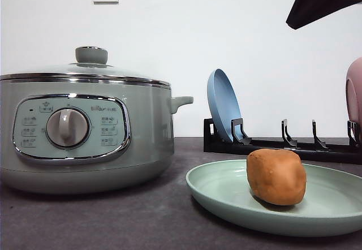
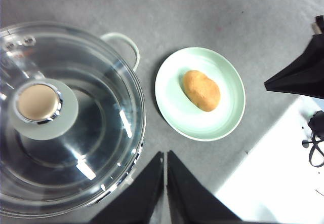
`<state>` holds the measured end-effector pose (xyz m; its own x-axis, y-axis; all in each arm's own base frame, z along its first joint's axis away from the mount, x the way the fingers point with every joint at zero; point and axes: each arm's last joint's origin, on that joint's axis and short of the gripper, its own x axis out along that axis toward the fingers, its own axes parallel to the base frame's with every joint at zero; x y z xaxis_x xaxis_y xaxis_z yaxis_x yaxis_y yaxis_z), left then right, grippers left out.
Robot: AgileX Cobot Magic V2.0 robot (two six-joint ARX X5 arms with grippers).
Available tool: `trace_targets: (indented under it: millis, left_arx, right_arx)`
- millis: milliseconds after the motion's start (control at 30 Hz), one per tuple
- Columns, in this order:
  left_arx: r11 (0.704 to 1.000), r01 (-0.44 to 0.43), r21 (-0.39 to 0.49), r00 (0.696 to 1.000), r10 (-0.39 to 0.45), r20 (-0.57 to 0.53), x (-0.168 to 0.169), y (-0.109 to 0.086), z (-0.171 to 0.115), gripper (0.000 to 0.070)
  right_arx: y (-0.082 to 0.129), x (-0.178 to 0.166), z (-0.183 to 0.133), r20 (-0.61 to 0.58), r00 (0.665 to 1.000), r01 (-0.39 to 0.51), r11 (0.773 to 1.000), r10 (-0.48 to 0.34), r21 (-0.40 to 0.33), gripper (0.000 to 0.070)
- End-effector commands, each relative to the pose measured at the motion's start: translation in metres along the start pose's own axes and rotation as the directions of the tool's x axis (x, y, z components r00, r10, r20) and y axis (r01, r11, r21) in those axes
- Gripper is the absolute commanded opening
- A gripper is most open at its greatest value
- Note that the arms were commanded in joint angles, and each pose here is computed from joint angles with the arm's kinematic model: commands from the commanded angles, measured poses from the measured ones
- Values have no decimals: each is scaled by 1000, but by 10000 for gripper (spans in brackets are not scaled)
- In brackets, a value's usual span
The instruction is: Transfer potato from steamer to green plate
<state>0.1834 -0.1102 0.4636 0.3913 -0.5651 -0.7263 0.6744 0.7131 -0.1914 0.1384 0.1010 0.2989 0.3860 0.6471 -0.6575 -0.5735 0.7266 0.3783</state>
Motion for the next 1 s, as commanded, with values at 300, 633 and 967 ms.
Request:
trace_targets:
  millis: [300,633,967]
  left_arx:
    - [960,-275,58,774,185,606,-97,-1,-21,0]
    - [830,-554,-57,468,368,804,-74,19,-103,0]
    - [712,-667,-218,294,521,802,-1,47,-187,0]
  right_arx:
    - [3,-3,4,20,1000,-8,1000,8,-26,0]
    - [3,-3,4,20,1000,-8,1000,8,-26,0]
    - [3,-3,4,20,1000,-8,1000,8,-26,0]
